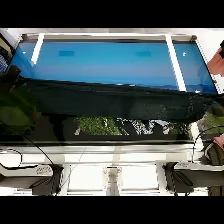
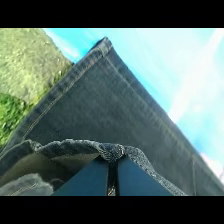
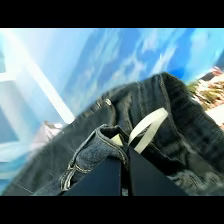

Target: Fold the clothes and pants, and hang the long-sleeved shirts on hangers.

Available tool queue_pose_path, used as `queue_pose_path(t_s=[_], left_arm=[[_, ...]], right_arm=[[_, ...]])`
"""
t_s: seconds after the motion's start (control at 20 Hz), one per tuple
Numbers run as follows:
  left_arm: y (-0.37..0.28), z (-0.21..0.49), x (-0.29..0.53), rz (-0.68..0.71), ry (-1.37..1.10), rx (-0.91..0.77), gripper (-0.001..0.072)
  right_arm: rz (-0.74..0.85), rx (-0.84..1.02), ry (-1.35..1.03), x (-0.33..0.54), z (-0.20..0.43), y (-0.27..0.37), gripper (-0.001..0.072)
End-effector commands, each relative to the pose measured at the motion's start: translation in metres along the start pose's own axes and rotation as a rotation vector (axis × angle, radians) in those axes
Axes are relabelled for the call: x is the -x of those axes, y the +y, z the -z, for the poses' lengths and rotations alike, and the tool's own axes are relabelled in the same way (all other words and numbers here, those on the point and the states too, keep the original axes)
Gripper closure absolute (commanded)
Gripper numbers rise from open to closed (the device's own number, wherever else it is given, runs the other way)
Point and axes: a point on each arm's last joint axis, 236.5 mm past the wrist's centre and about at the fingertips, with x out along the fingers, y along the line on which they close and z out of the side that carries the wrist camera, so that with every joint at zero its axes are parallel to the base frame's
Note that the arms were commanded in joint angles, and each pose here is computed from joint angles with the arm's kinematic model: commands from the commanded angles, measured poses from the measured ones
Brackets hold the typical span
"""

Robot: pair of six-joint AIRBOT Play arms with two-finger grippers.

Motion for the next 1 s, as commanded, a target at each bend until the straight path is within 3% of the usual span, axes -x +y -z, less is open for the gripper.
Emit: queue_pose_path(t_s=[0.0,0.65,0.75,0.8,0.85,0.9,0.95], left_arm=[[-0.009,-0.011,-0.026,0.036,-0.036,0.036,0.0680],[-0.034,-0.020,-0.120,0.219,-0.069,0.187,0.0679],[-0.035,-0.027,-0.122,0.214,-0.106,0.162,0.0670],[-0.034,-0.030,-0.121,0.212,-0.121,0.164,0.0616],[-0.033,-0.031,-0.122,0.211,-0.127,0.165,0.0398],[-0.033,-0.032,-0.121,0.211,-0.127,0.165,0.0243],[-0.032,-0.031,-0.121,0.211,-0.123,0.166,0.0220]], right_arm=[[-0.043,-0.062,0.000,-0.020,-0.006,0.003,0.0668],[-0.072,-0.196,-0.052,-0.098,-0.028,-0.002,0.0665],[-0.065,-0.193,-0.080,-0.106,-0.033,-0.002,0.0598],[-0.062,-0.189,-0.097,-0.107,-0.036,-0.001,0.0549],[-0.061,-0.191,-0.114,-0.106,-0.040,-0.001,0.0499],[-0.063,-0.189,-0.120,-0.105,-0.042,0.000,0.0348],[-0.064,-0.180,-0.126,-0.103,-0.045,0.002,0.0189]])
